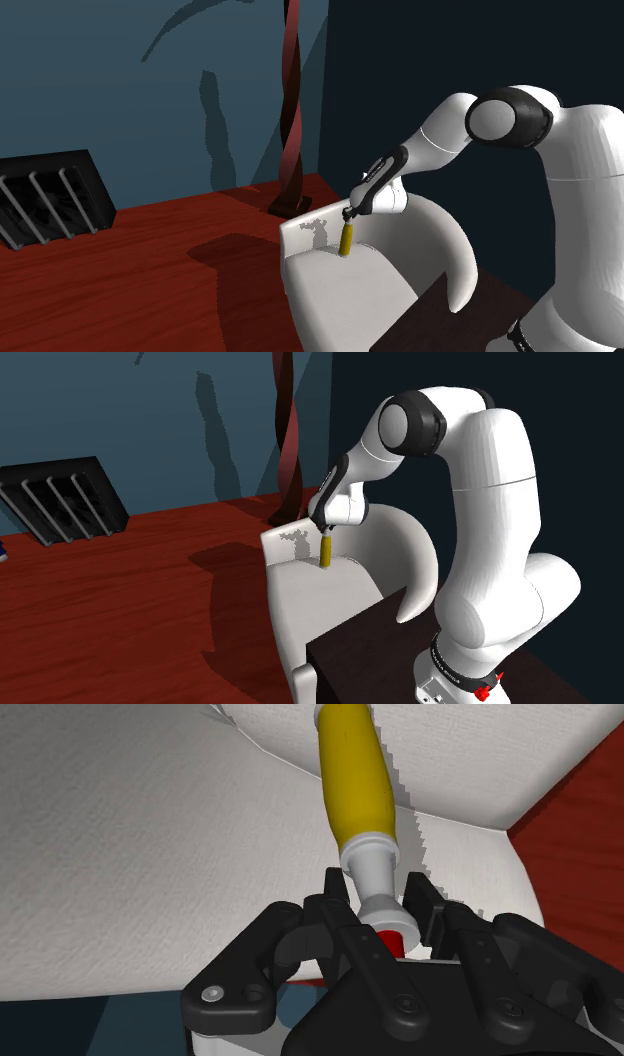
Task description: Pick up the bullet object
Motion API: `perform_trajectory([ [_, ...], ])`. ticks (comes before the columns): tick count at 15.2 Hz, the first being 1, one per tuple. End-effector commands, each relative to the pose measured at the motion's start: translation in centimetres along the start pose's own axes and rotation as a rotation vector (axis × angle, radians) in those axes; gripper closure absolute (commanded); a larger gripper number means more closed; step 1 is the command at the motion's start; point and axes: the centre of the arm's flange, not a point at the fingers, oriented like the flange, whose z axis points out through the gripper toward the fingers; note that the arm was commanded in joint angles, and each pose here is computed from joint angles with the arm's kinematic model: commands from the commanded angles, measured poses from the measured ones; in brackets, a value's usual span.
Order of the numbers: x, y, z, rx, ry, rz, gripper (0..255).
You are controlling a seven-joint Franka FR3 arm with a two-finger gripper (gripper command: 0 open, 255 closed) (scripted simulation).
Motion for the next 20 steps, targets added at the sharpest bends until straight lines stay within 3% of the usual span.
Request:
perform_trajectory([
  [1, 0.0, 0.0, 0.0, 0.000, 0.000, 0.000, 255],
  [6, 0.0, -0.1, 0.0, 0.000, 0.000, 0.000, 255],
  [20, 2.8, -0.3, -6.9, 0.000, 0.000, 0.000, 255],
])
